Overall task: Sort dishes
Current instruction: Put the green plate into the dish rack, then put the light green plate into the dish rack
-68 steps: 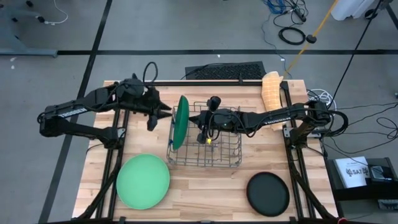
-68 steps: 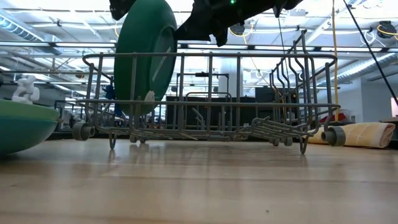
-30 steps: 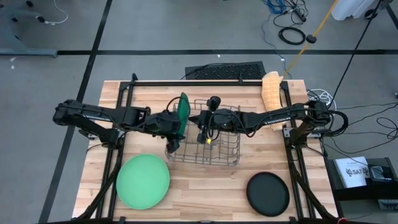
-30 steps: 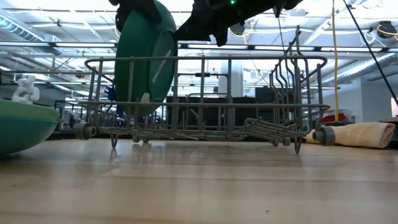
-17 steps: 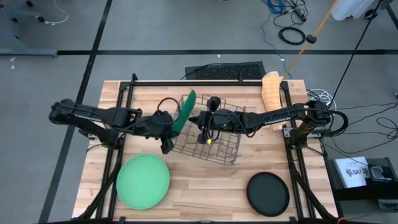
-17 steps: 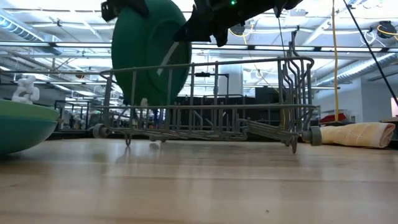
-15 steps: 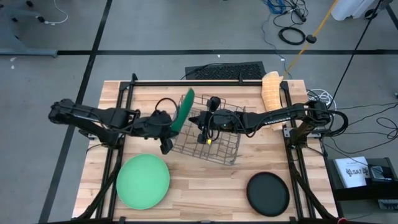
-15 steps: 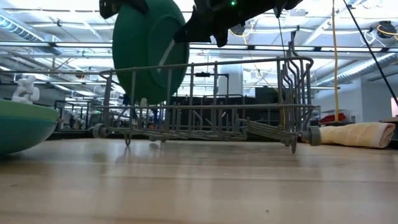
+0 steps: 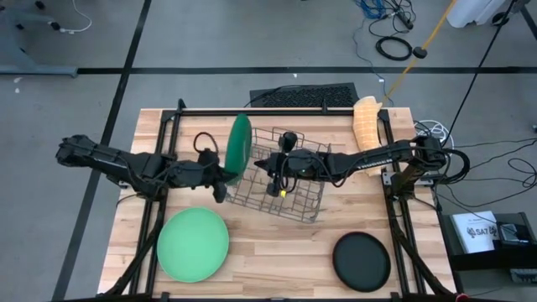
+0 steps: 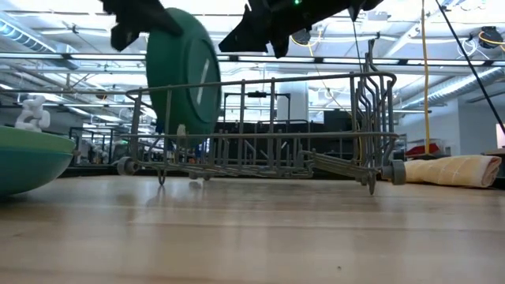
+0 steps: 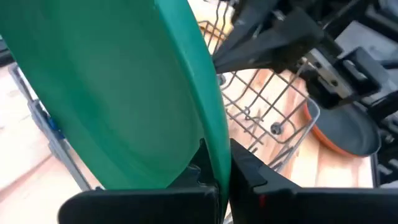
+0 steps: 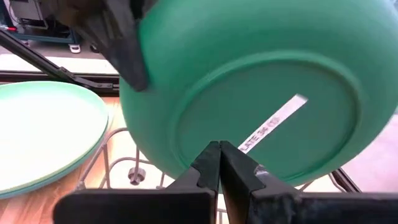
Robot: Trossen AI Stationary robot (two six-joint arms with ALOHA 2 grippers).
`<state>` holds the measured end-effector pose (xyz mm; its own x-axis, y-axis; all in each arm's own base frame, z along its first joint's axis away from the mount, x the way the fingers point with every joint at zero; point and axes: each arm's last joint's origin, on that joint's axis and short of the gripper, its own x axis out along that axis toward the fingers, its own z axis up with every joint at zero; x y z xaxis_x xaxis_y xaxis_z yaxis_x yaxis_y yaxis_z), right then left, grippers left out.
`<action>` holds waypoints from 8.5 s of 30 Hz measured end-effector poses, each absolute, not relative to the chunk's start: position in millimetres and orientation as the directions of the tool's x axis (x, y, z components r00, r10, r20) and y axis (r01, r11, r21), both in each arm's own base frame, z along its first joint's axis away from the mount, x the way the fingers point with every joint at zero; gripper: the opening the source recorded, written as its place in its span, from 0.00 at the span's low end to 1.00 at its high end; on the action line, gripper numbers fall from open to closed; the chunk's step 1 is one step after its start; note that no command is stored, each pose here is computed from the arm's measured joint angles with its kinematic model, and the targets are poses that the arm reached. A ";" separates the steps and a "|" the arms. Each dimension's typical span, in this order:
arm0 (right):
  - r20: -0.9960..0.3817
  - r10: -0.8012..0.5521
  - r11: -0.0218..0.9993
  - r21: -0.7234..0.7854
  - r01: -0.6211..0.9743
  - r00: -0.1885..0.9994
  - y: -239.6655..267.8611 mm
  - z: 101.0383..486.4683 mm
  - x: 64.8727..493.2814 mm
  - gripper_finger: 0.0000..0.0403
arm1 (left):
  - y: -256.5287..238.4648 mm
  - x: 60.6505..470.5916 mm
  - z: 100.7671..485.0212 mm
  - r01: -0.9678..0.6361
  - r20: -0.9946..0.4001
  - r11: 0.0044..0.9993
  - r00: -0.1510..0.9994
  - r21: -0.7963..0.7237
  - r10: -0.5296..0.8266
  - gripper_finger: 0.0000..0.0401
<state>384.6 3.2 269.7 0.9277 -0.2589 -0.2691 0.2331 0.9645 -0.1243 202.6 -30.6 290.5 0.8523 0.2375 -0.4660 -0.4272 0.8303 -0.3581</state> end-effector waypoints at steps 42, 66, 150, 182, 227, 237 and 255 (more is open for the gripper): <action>-0.294 -0.257 0.965 -0.134 0.226 0.921 2.7 267.4 383.8 0.02 | -20.9 167.1 279.5 -0.421 -0.345 0.795 0.894 -0.437 0.284 0.46; -0.293 -0.257 0.965 -0.137 0.226 0.921 2.6 267.7 383.9 0.02 | 0.4 176.2 290.7 -0.487 -0.225 0.793 0.873 -0.365 0.433 0.46; -0.280 -0.256 0.964 -0.148 0.222 0.925 2.8 269.1 384.2 0.02 | -20.4 198.1 240.6 -0.365 -0.222 0.691 0.931 -0.624 0.291 0.04; -0.272 -0.256 0.963 -0.159 0.219 0.928 2.8 269.9 384.5 0.02 | -27.9 221.3 214.3 -0.397 -0.318 0.693 0.915 -0.602 0.248 0.45; -0.297 -0.127 0.984 -0.159 0.083 0.946 6.6 268.0 384.7 0.02 | -41.8 132.5 268.8 0.122 -0.230 0.835 0.931 -0.537 -0.285 0.49; -0.249 0.072 0.977 -0.179 -0.119 0.966 26.6 272.9 385.5 0.02 | -83.9 142.6 244.8 0.239 -0.402 0.775 0.744 -0.585 -0.533 0.49; -0.249 0.077 0.974 -0.188 -0.126 0.965 28.8 272.9 385.4 0.11 | -94.5 159.0 192.3 -0.039 -0.788 0.979 0.601 -0.201 -0.138 0.49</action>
<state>385.4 28.8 272.9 0.9654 0.0773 -0.2489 -0.1264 0.9741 -0.1875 159.0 -94.5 192.3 0.6006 -0.1378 -0.7876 -0.0389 0.9788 -0.2009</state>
